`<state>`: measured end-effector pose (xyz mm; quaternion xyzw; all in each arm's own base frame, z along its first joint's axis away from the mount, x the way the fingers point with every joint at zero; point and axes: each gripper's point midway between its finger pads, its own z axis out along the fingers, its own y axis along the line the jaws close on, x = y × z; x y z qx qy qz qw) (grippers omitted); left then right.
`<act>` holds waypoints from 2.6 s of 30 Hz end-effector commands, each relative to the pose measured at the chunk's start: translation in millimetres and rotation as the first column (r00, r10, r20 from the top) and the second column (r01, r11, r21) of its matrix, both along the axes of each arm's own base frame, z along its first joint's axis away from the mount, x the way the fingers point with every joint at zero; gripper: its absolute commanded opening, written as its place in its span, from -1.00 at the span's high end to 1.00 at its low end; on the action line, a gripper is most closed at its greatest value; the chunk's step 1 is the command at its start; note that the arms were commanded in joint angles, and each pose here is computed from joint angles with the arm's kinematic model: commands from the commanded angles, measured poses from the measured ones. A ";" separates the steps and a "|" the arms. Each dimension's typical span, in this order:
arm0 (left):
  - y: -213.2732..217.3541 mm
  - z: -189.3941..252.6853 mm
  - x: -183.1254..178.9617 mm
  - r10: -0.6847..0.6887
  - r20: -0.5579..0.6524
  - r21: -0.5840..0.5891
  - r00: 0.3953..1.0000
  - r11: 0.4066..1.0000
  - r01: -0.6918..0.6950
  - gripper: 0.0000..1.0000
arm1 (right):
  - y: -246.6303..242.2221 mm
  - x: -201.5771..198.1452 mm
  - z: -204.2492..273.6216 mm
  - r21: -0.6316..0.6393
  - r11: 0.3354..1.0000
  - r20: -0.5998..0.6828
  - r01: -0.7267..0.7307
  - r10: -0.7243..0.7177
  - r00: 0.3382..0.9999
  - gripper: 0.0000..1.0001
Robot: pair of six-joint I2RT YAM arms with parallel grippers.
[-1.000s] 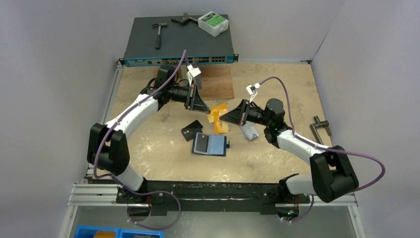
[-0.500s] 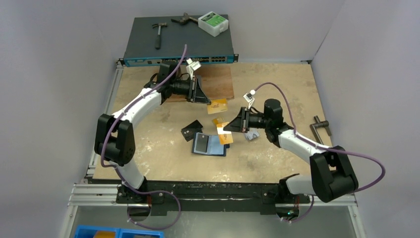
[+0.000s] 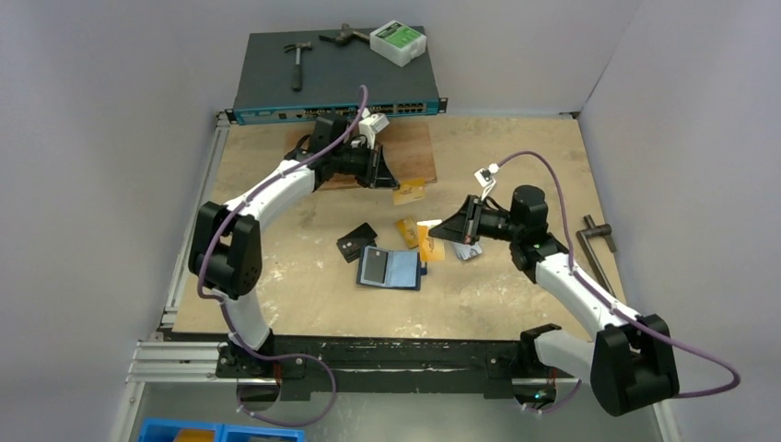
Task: Put the credit cards into the card holder
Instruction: Place the credit card at the center of the board, then turn over the card slot in the card holder.
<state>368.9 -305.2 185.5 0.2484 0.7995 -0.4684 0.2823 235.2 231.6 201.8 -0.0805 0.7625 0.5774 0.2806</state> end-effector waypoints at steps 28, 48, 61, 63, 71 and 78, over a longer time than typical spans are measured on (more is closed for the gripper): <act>-12.1 -76.1 -62.8 -0.040 0.016 0.260 0.999 0.965 0.034 0.95 | -24.5 0.7 -20.7 -0.059 0.989 0.004 0.138 -0.138 0.990 1.00; -3.9 -102.9 -33.1 0.022 -0.027 0.438 0.999 0.899 -0.008 -0.07 | -22.0 -7.4 -54.9 -0.086 0.984 -0.104 0.155 -0.164 0.981 1.00; 51.0 -130.4 -113.0 0.029 -0.206 0.468 0.978 0.881 0.072 0.01 | 30.1 -70.6 -121.5 -0.295 0.950 -0.266 -0.102 0.021 0.964 1.00; 53.0 -138.1 -116.0 0.036 -0.224 0.467 0.974 0.881 0.075 0.02 | 26.6 -76.9 -132.7 -0.317 0.941 -0.300 -0.116 0.017 0.954 1.00; 55.8 -136.4 -111.4 0.042 -0.251 0.409 0.967 0.910 0.067 0.03 | 18.6 -85.0 -163.0 -0.372 0.918 -0.367 -0.135 -0.012 0.930 1.00; 47.3 -133.9 -116.0 0.029 -0.297 0.344 0.955 0.936 0.078 0.35 | 16.9 -91.5 -176.4 -0.371 0.916 -0.393 -0.155 -0.003 0.920 1.00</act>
